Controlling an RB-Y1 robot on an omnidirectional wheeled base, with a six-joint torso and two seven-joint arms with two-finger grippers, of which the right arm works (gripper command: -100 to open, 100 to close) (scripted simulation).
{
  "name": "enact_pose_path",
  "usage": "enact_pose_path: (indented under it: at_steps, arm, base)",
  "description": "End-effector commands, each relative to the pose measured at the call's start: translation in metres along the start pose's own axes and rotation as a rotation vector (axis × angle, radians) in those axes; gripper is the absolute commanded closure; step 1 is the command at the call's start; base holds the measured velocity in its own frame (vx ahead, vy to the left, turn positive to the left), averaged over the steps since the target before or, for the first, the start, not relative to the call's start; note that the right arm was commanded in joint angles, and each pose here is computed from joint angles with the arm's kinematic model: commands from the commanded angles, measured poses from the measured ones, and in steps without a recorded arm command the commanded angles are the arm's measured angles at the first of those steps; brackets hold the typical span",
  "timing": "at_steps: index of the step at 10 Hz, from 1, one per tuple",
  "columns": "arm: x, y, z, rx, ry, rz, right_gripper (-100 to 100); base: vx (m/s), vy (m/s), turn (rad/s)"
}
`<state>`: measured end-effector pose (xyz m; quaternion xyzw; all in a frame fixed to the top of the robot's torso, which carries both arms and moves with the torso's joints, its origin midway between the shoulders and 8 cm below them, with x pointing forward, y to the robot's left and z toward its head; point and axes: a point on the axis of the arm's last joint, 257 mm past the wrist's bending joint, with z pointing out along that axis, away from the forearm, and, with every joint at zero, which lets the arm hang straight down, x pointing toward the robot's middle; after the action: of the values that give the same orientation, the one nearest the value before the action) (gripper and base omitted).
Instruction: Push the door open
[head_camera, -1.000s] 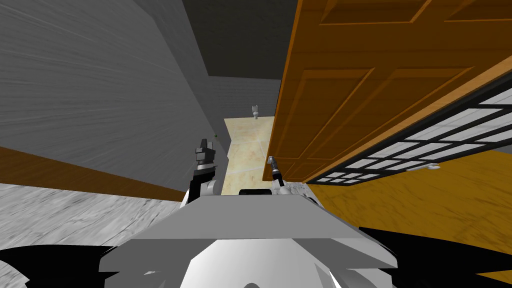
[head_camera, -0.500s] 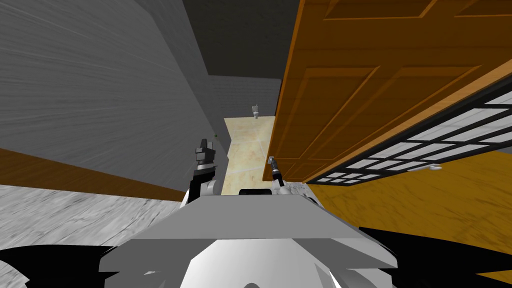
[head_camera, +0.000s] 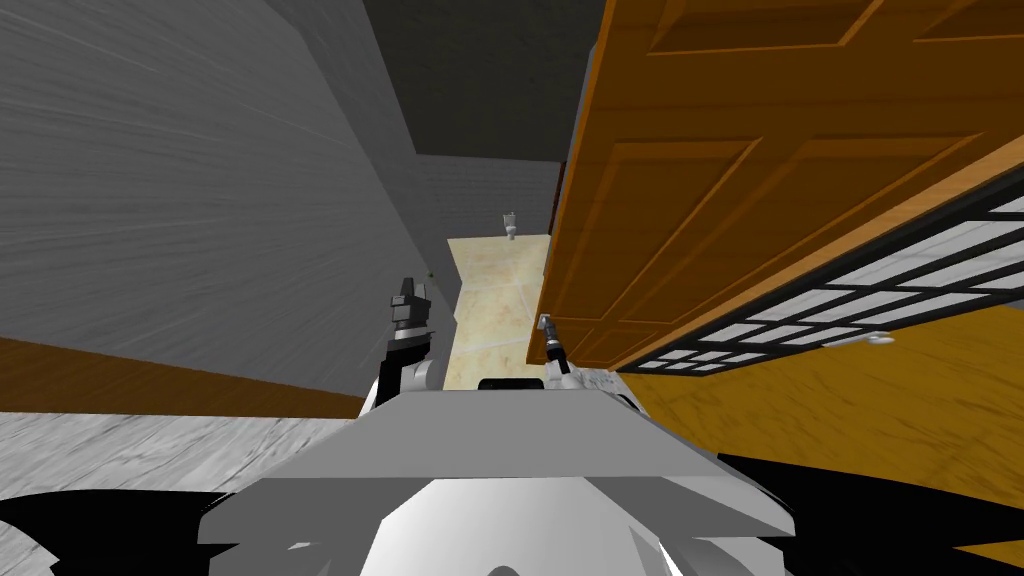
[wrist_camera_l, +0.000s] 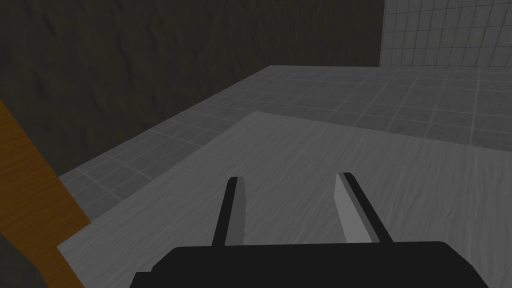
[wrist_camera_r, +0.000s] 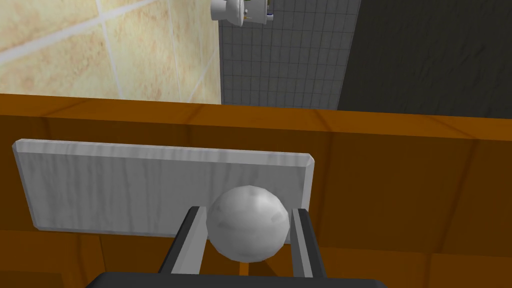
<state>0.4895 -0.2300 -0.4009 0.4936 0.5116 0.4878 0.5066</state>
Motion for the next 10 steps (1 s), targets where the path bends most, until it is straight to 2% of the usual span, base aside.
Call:
enact_pose_path:
  at_steps: [1, 2, 3, 5, 8, 10]
  arm:
    - [-0.01, 0.007, 0.0041, -0.017, -0.013, -0.007, 100]
    - [-0.01, 0.007, 0.0041, -0.017, -0.013, -0.007, 100]
    - [-0.024, 0.008, 0.0041, -0.016, -0.038, -0.011, 100]
    - [-0.027, 0.008, 0.0041, -0.016, -0.045, -0.012, 100]
    - [-0.054, 0.008, 0.0032, -0.015, -0.1, -0.015, 100]
    - [-0.066, 0.008, 0.0023, -0.014, -0.126, -0.015, 100]
  base:
    - [0.123, 0.018, -0.013]
    - [0.056, -0.007, 0.011]
    - [0.129, 0.015, -0.03]
    - [0.135, 0.04, -0.027]
    - [0.169, 0.06, -0.059]
    - [0.182, 0.048, -0.061]
